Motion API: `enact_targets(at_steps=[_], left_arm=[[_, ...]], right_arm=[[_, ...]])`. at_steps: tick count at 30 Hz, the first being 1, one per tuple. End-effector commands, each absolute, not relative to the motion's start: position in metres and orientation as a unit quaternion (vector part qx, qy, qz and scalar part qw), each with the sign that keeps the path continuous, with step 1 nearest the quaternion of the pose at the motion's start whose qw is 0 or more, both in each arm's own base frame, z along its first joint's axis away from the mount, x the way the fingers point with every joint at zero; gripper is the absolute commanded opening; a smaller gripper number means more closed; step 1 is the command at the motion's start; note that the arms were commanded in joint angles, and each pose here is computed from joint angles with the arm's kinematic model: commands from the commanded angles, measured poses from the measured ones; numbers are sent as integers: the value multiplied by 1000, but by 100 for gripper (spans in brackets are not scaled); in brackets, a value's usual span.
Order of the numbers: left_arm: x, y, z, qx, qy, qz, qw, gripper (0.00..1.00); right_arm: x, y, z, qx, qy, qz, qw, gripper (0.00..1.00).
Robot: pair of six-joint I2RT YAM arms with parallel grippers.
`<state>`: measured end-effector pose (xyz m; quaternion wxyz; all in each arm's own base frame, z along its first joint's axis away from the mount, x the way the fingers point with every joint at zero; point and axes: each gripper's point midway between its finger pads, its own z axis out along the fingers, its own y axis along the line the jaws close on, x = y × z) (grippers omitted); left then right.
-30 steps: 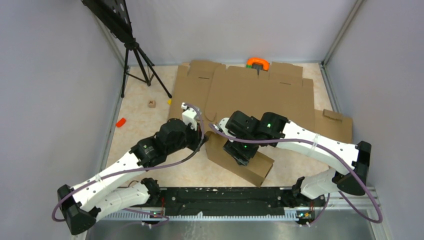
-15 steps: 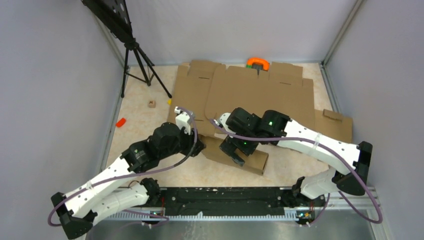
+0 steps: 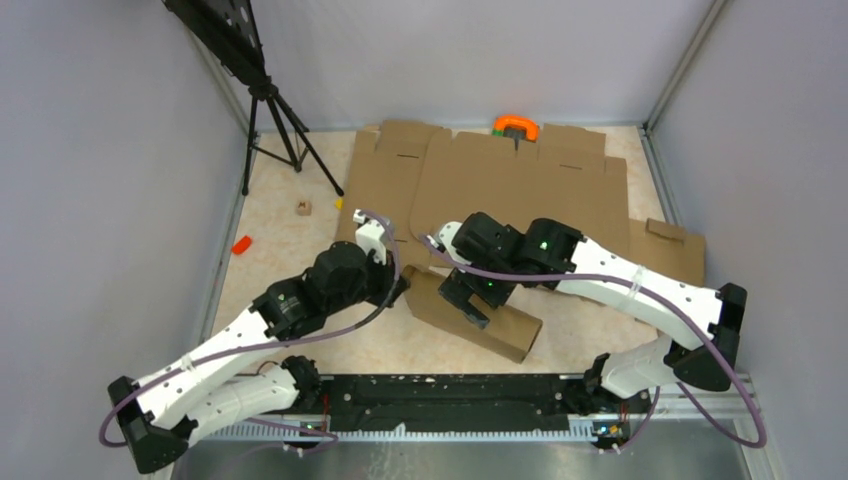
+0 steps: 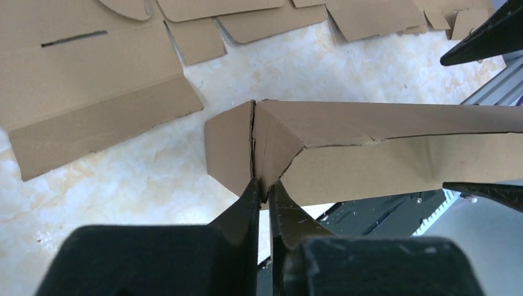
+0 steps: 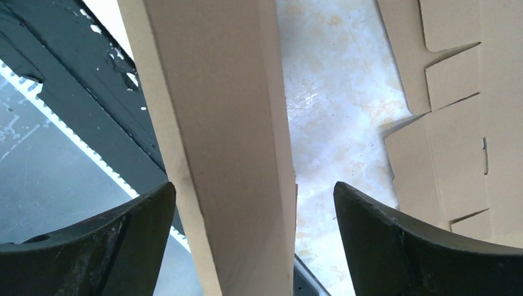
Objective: Fold the paper box
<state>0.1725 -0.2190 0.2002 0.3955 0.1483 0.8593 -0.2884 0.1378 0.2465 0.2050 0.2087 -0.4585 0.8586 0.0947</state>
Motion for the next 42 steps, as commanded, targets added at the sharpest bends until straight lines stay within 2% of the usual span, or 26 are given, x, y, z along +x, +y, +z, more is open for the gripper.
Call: enact_targets(at_steps=[1,5,12,22,24,30,42], left_arm=[[176,-217,179,161,875,-256,378,5],[177,-223,175,176,879,-253,364,4],[178,-230,171,182,880,-257,356,4],[177,-231,166,173,880,-264,354,3],[176,-232,165,172,879,-268,353,3],[176,-235,162,168,880,-274,349,7],[178,-239,157,165,883,-274,344,17]], right_arm=[[139,243,220,-453,853,104,236,97],[145,251,235,-449,846,118,263,96],[182,293,257,-438,831,114,323,78],[209,326,254,-426,809,127,385,36],[210,327,257,-419,802,138,402,30],[198,328,263,-416,780,190,428,26],[170,317,215,-417,798,222,373,28]])
